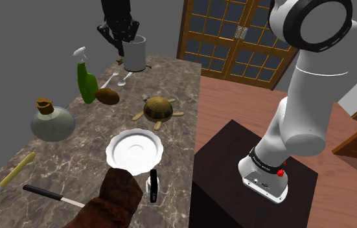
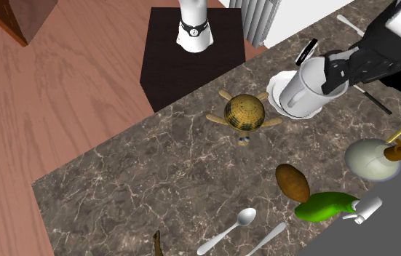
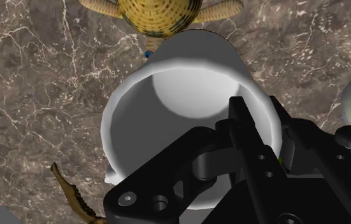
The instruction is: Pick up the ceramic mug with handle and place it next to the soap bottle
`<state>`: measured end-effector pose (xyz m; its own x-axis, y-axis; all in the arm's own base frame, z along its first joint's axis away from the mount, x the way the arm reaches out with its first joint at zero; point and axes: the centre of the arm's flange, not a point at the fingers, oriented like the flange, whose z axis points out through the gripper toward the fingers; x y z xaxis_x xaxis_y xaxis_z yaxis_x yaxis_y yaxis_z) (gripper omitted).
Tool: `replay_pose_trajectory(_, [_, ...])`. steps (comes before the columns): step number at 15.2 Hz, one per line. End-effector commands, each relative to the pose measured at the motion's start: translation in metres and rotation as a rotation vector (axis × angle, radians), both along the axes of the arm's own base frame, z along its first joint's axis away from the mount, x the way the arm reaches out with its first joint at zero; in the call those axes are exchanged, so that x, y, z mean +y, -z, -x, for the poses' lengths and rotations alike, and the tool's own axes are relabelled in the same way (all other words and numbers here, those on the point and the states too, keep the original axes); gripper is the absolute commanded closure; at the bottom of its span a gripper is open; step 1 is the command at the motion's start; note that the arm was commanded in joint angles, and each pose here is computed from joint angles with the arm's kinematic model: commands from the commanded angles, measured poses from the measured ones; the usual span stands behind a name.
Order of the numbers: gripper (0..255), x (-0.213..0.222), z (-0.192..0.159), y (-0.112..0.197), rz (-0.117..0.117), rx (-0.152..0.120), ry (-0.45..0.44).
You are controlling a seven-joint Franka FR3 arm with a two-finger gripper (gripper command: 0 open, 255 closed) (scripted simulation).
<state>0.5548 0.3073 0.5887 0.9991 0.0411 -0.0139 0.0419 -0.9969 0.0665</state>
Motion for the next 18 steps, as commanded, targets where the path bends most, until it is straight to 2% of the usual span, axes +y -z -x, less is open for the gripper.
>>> replay_pose_trajectory(1, [255,0.026,0.011,0.001,0.0,0.0,0.001])
replay_pose_trajectory(5, [255,0.076,0.03,0.001,0.0,0.0,0.001])
replay_pose_trajectory(18, [255,0.076,0.03,0.07,0.0,0.0,0.001])
